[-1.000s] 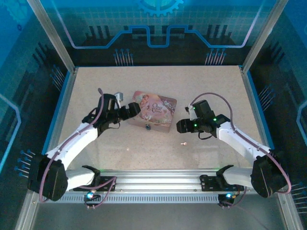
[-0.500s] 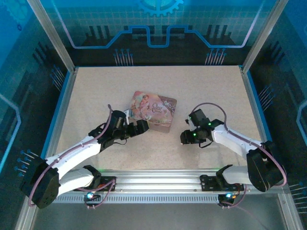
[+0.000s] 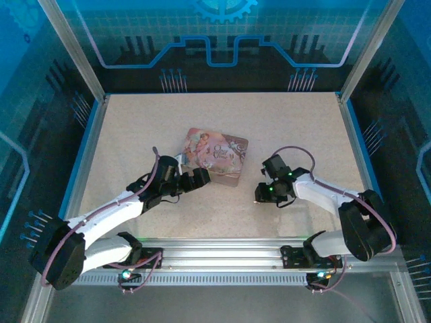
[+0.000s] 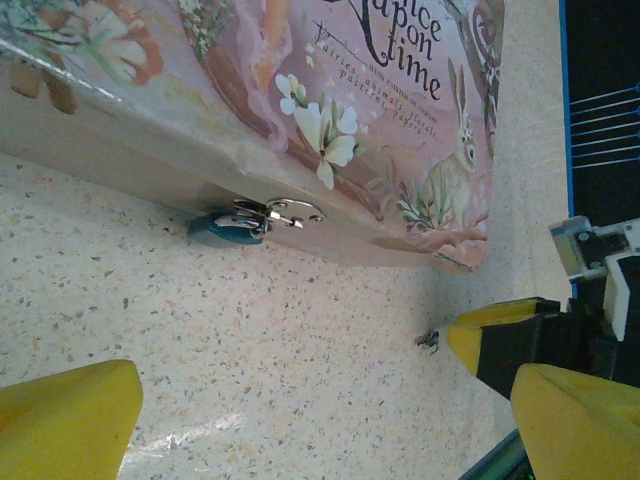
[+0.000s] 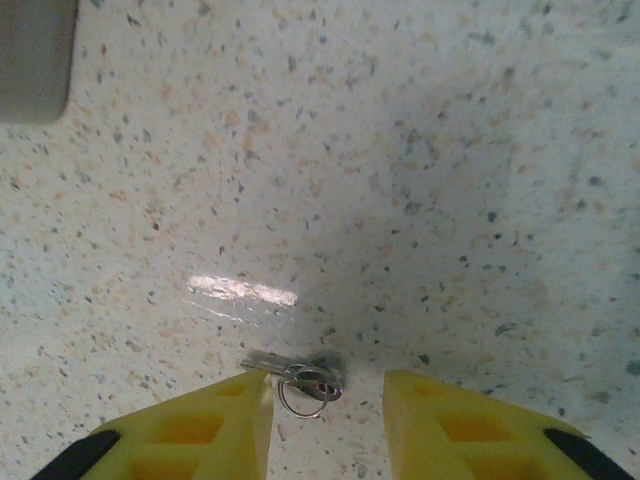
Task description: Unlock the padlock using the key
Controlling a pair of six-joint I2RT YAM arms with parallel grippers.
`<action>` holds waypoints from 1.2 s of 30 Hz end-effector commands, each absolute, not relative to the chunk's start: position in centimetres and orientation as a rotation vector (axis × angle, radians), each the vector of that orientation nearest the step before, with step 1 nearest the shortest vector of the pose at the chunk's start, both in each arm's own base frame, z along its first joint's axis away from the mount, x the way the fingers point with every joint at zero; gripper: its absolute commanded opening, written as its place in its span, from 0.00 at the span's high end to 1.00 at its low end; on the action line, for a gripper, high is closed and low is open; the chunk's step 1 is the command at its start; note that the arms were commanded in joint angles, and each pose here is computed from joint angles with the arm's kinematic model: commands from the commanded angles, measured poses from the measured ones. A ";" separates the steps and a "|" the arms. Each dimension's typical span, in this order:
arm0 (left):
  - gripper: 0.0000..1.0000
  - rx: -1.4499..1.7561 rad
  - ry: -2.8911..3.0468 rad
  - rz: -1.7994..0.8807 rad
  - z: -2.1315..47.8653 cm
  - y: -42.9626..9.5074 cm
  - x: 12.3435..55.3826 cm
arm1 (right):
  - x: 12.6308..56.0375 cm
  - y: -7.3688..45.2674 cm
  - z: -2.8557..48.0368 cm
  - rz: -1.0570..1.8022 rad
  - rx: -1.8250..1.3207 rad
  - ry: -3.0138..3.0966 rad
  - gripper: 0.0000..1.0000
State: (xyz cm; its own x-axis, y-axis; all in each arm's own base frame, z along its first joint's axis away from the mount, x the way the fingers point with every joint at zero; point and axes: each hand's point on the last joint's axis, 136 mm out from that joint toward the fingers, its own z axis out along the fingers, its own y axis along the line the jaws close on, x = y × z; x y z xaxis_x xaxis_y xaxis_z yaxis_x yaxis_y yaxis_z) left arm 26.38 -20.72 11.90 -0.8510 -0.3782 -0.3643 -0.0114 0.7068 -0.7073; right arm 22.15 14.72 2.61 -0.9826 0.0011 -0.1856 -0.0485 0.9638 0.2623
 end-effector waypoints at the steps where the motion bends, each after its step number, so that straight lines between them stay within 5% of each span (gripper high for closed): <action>1: 0.04 -0.312 2.417 -0.990 11.4 -20.8 26.4 | 21.3 14.8 1.7 0.389 -0.022 2.966 0.65; 17: 0.03 -0.316 2.428 -0.986 11.0 -20.8 26.5 | 20.7 15.3 0.4 0.371 -0.030 2.992 0.70; 36: 0.02 -0.314 2.430 -0.992 11.0 -20.9 26.5 | 21.1 15.7 1.4 0.358 -0.055 2.961 0.95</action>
State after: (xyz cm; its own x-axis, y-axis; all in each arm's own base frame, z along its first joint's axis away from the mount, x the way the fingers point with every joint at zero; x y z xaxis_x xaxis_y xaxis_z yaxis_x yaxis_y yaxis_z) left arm 26.49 -20.78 11.33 -0.8538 -0.3760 -0.3600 -0.0200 0.7148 -0.6990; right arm 21.89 15.75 1.58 -0.9838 -0.0038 -0.1793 -0.0486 0.9680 0.2462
